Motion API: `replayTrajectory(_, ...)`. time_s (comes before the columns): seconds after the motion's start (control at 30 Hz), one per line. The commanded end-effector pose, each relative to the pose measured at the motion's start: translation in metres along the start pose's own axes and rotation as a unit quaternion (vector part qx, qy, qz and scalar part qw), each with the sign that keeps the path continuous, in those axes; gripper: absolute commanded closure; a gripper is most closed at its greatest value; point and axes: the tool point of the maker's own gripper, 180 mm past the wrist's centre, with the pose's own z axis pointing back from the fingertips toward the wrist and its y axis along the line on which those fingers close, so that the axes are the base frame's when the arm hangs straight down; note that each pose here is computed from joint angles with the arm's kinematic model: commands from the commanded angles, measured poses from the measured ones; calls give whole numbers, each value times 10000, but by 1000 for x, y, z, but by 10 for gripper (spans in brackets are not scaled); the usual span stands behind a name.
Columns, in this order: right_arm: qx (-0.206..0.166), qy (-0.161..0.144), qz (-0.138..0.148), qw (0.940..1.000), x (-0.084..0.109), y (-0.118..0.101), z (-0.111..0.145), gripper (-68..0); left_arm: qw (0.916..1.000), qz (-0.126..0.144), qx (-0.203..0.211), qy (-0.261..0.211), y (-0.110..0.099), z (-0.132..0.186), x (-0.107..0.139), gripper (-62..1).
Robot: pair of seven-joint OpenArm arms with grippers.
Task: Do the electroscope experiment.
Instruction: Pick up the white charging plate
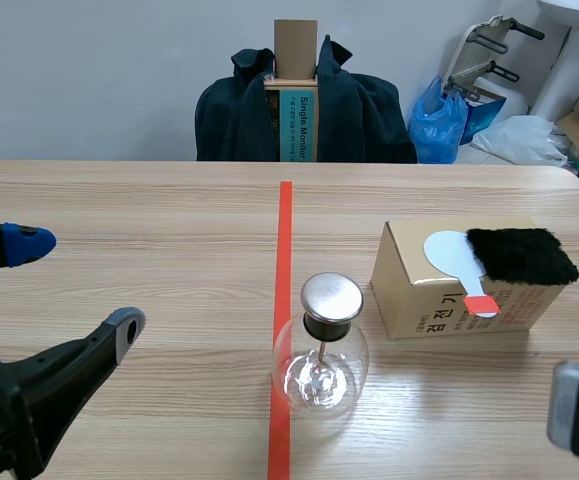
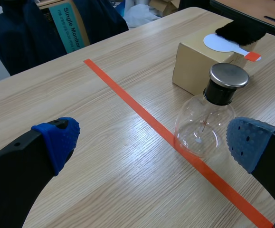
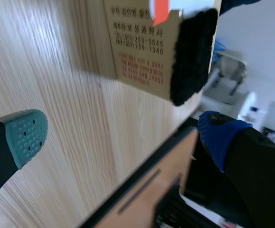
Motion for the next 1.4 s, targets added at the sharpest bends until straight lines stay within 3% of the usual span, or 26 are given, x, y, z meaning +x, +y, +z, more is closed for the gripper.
replayTrajectory(0.0,-256,175,215,9993,-7,0,-2,-679,9997,43,-13,-222,-2,-1,11,-623)
replayTrajectory(0.1,-1099,13,762,9910,-4,-12,-5,-679,9997,42,-15,-220,-2,-1,11,-623)
replayTrajectory(0.27,-2292,-266,1112,9666,9,-36,-18,-679,9998,41,-15,-217,-2,-1,11,-623)
replayTrajectory(0.33,-2567,-370,1127,9592,15,-40,-25,-679,9998,41,-15,-217,-2,-1,11,-623)
replayTrajectory(0.5,-2823,-815,1155,9489,39,-39,-46,-679,9998,41,-15,-215,-2,-1,11,-623)
replayTrajectory(0.63,-2743,-1048,1102,9495,53,-32,-60,-679,9998,41,-15,-215,-2,-1,11,-623)
replayTrajectory(0.8,-2700,-1096,926,9521,62,-27,-69,-679,9998,41,-15,-217,-2,-1,11,-623)
replayTrajectory(1.37,-2795,-863,651,9540,49,-34,-69,-679,9998,43,-16,-215,-3,-1,11,-623)
